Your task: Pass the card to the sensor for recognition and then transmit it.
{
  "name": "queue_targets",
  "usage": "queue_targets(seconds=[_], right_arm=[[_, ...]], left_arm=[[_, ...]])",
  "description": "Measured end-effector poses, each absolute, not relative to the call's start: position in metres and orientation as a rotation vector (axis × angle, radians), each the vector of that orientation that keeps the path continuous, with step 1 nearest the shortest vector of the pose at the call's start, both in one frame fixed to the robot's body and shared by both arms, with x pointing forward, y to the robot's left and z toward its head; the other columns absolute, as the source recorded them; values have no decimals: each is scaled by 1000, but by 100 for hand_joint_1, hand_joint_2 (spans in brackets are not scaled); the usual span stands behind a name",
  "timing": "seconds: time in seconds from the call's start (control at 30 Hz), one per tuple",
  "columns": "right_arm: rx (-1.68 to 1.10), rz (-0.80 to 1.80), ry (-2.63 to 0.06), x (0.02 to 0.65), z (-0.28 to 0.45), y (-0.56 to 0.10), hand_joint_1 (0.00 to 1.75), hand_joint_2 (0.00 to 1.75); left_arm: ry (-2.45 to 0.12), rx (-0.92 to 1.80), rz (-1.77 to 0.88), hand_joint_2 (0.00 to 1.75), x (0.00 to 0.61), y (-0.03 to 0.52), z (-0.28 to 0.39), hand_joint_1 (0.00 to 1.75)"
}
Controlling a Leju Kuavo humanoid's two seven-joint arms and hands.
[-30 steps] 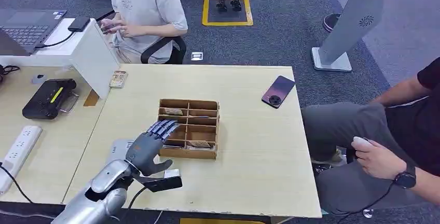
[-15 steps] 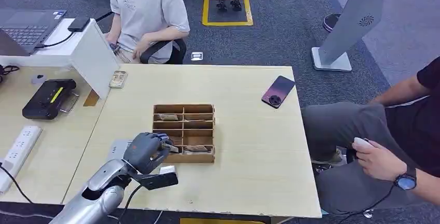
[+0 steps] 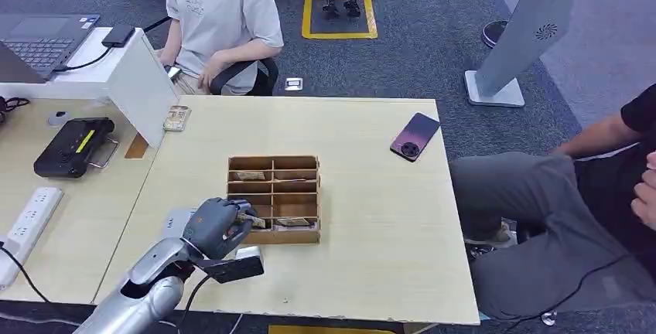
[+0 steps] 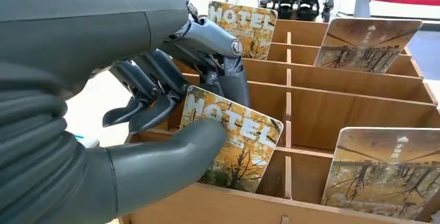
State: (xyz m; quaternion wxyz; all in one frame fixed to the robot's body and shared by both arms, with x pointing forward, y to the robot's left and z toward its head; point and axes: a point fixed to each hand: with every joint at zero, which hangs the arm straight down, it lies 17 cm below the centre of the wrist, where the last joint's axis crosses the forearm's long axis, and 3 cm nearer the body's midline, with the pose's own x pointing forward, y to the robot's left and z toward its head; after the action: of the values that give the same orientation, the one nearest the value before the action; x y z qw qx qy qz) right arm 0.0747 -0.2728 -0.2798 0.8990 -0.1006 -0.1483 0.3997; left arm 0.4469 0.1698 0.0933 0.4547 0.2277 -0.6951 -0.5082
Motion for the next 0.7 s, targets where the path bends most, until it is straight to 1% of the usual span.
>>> queue_targets(seconds=[0.13,0.23,0.3,0.37,0.43,0.57,0.7], right_arm=[[-206,828,-313,76,-280,-272,0,0],[-202,829,-316,76,-280,-271,0,0],[-200,828,-316,75,-280,-271,0,0],[-198,825,-320,75,-279,-270,0,0],[-197,825,-320,74,-280,-270,0,0],[-194,825,-319,72,-280,-270,0,0],[-192,828,-324,72,-280,-269,0,0]], left_arm=[[-1731,540,-1232,175,446,170,95,175],[-1816,454,-1157,175,443,166,113,175],[-1918,375,-1088,175,440,161,143,175],[-2048,240,-1012,175,433,152,191,175],[-2149,175,-983,175,428,150,241,175],[-2293,181,-959,175,424,162,318,175],[-2389,185,-928,175,414,171,353,175]])
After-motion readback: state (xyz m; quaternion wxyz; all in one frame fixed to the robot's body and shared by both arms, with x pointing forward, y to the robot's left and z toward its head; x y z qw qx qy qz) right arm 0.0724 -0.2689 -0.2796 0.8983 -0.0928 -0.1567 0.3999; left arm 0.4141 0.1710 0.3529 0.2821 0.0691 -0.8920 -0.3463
